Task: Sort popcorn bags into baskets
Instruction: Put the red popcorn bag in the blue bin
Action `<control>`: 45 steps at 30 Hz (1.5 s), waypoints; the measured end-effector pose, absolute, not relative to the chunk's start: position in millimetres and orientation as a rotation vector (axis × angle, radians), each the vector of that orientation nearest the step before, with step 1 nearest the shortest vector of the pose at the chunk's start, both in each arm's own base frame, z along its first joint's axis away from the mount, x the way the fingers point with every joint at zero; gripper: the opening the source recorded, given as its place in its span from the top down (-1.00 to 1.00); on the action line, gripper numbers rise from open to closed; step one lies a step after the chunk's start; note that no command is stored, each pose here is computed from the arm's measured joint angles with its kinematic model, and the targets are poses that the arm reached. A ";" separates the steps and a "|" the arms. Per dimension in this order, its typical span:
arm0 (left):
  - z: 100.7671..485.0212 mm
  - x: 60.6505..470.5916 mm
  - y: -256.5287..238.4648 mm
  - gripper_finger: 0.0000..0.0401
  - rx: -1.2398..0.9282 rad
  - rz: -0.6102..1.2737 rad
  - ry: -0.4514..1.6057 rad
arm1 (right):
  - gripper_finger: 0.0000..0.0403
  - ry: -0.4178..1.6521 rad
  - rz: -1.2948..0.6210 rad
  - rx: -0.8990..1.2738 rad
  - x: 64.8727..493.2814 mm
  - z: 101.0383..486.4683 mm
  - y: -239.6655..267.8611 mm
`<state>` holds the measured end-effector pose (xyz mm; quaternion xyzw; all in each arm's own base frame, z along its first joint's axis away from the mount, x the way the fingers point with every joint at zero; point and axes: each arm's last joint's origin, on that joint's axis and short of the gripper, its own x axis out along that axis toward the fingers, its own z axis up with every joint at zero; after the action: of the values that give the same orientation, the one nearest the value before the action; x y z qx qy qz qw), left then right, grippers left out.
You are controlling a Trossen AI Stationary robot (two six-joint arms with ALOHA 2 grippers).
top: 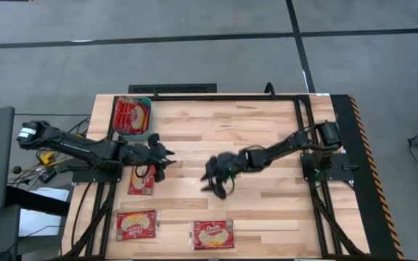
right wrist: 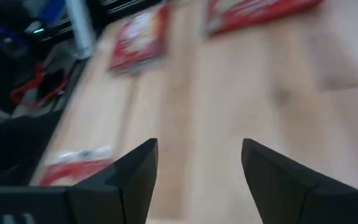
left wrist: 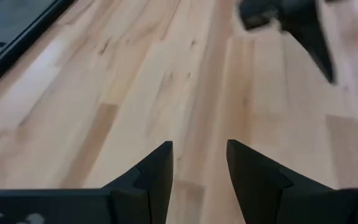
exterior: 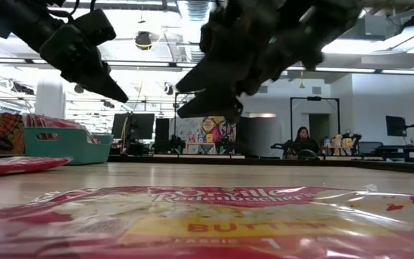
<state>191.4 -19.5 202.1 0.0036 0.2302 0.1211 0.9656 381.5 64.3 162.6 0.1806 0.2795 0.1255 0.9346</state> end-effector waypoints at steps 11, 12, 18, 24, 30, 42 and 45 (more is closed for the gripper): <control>203.6 197.4 -56.9 0.29 -0.142 0.018 0.390 | 0.07 0.861 0.330 0.434 335.5 153.9 178.1; 204.3 196.7 -60.2 0.29 -0.147 0.000 0.385 | 0.10 0.862 0.323 0.433 333.4 153.8 184.3; 205.6 194.8 -66.9 0.29 -0.117 -0.002 0.366 | 0.26 0.885 0.171 0.355 319.0 146.8 196.8; 205.9 195.0 -64.3 0.29 -0.077 0.066 0.353 | 0.30 0.880 0.124 0.342 319.5 145.8 193.7; 204.8 194.6 -63.9 0.29 -0.069 0.072 0.364 | 0.27 0.882 0.143 0.329 318.8 145.9 195.1; 198.8 191.9 -60.6 0.29 -0.034 0.154 0.415 | -0.14 0.928 0.180 0.279 325.5 110.8 201.2; 199.1 192.1 -60.6 0.29 -0.037 0.154 0.412 | -0.02 0.956 0.165 0.262 325.0 105.6 198.9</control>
<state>192.1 -60.6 199.1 -0.0183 0.2042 0.0765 0.9758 325.0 198.9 105.6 0.1257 0.4580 0.0789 0.8765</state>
